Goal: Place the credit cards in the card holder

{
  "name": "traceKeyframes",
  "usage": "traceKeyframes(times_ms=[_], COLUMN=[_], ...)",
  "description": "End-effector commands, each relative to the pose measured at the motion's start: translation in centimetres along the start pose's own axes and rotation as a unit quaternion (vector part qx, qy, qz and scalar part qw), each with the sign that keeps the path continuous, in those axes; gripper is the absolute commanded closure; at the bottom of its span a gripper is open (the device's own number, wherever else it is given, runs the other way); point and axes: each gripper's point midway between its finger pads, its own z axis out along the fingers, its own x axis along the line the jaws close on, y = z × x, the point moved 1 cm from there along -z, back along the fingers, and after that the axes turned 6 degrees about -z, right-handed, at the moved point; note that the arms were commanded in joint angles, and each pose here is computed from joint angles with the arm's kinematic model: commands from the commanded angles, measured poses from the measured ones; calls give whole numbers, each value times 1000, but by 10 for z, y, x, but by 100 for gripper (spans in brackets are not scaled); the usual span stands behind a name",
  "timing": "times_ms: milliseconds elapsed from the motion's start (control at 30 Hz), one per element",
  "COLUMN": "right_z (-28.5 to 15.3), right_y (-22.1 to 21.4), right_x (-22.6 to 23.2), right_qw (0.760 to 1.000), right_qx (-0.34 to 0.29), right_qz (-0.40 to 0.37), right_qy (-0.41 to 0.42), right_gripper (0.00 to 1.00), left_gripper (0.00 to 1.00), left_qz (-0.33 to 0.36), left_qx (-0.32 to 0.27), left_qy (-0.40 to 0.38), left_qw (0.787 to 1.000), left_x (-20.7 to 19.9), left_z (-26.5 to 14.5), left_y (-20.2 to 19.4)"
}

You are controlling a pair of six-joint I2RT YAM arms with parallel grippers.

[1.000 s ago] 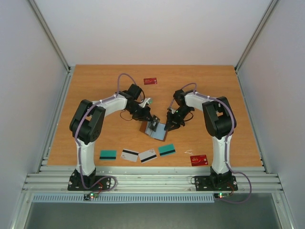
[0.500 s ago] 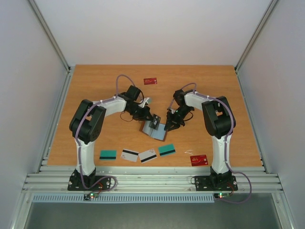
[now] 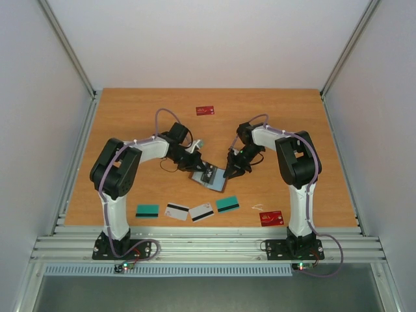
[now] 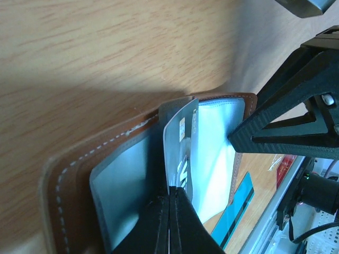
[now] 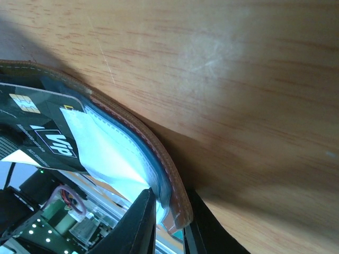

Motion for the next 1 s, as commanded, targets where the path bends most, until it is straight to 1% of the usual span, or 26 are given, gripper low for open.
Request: traceKeyframes(times_ms=[0, 167, 400, 600, 700, 800, 867, 967], right_z=[30, 30, 30, 28, 26, 20, 12, -3], right_y=[13, 14, 16, 18, 18, 18, 17, 15], right_x=[-35, -35, -35, -30, -25, -20, -17, -17], right_qw=[999, 999, 998, 999, 999, 999, 999, 999], right_qx=[-9, -11, -14, -15, -15, -18, -24, -34], right_qz=[16, 17, 19, 18, 17, 11, 6, -1], right_qy=[-51, -51, -52, -45, -34, -32, -30, -28], right_gripper=[83, 84, 84, 82, 76, 66, 60, 54], left_gripper=[100, 100, 100, 100, 100, 100, 100, 100], left_qz=[-16, -16, -8, -16, -25, -35, -40, -50], left_qx=[24, 38, 56, 44, 38, 35, 34, 27], left_qy=[23, 24, 35, 28, 28, 34, 37, 44], left_qw=[999, 999, 998, 999, 999, 998, 998, 997], left_x=[9, 7, 10, 8, 7, 11, 13, 14], left_z=[6, 13, 11, 15, 19, 21, 22, 21], left_y=[-20, -27, -36, -32, -30, -29, -29, -28])
